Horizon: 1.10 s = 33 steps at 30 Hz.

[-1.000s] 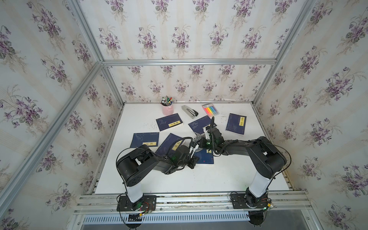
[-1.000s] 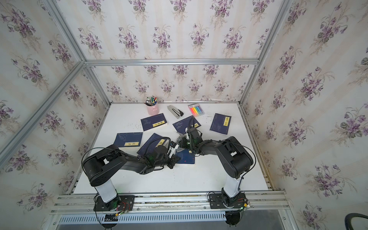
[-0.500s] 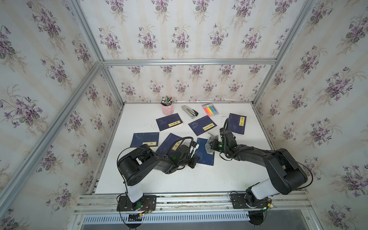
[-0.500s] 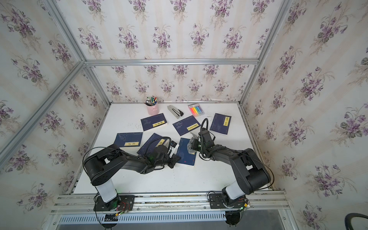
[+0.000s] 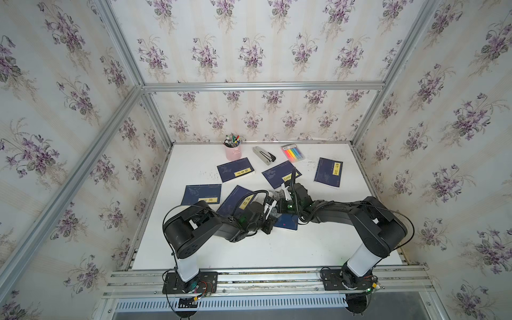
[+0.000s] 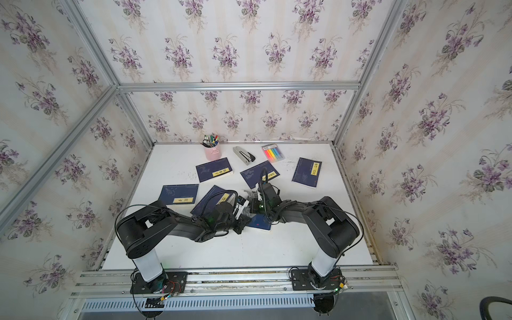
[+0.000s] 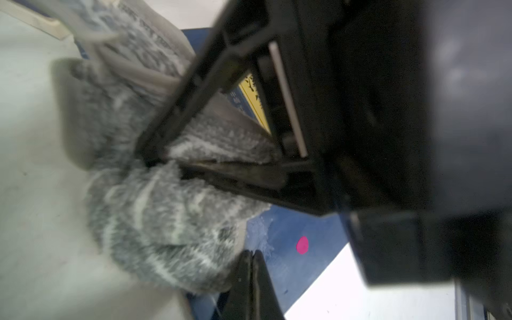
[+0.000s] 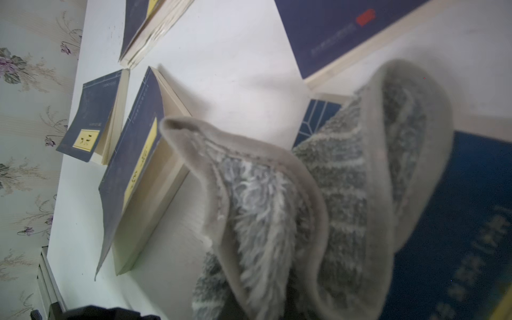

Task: Wipe the cover of the book
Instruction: Wipe the dirt from the cover of the book.

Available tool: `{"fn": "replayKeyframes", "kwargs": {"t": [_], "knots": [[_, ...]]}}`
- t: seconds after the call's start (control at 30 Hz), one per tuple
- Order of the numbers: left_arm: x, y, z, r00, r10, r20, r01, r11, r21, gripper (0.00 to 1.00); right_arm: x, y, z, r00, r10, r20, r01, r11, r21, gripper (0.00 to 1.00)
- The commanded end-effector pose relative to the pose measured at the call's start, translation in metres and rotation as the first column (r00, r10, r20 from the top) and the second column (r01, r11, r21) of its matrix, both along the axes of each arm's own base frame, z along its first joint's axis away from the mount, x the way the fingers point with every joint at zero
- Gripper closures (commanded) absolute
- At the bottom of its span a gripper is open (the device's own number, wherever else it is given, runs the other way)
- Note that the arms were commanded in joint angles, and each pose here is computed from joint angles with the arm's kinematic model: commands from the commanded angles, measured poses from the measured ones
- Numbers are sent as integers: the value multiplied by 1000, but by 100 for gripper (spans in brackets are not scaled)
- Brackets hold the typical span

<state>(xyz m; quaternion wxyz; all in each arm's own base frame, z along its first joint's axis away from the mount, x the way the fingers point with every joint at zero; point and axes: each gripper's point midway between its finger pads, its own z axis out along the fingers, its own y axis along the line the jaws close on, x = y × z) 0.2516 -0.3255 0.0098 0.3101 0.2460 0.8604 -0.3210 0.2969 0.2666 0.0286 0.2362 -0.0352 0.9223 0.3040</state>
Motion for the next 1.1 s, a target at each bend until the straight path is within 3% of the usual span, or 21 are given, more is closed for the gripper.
{"fn": "replayKeyframes", "kwargs": {"t": [0.0,0.17,0.37,0.6,0.77,0.9,1.07], "knots": [[-38,67,-70,976,98,-194,-29,942,333,100,-10,-30,-14,996,-77,-47,75,996,-49,100],[-38,64,-73,975,91,-204,-20,945,326,100,-16,-90,-15,975,-217,-53,213,974,-81,100],[-37,58,-74,974,80,-213,-10,950,312,100,-17,-116,5,962,-273,4,272,955,-115,100],[-37,55,-72,974,76,-215,-8,954,300,100,-17,-88,30,979,-204,24,203,979,12,100],[-34,54,-71,975,79,-208,-13,953,303,100,-31,-41,37,995,-84,48,83,996,20,100],[-32,52,-70,975,79,-207,-13,953,302,100,-41,-23,21,999,-50,-9,50,997,50,100],[-32,54,-71,975,84,-207,-16,950,311,100,-56,-38,-11,993,-74,-93,72,997,-27,100]]}}
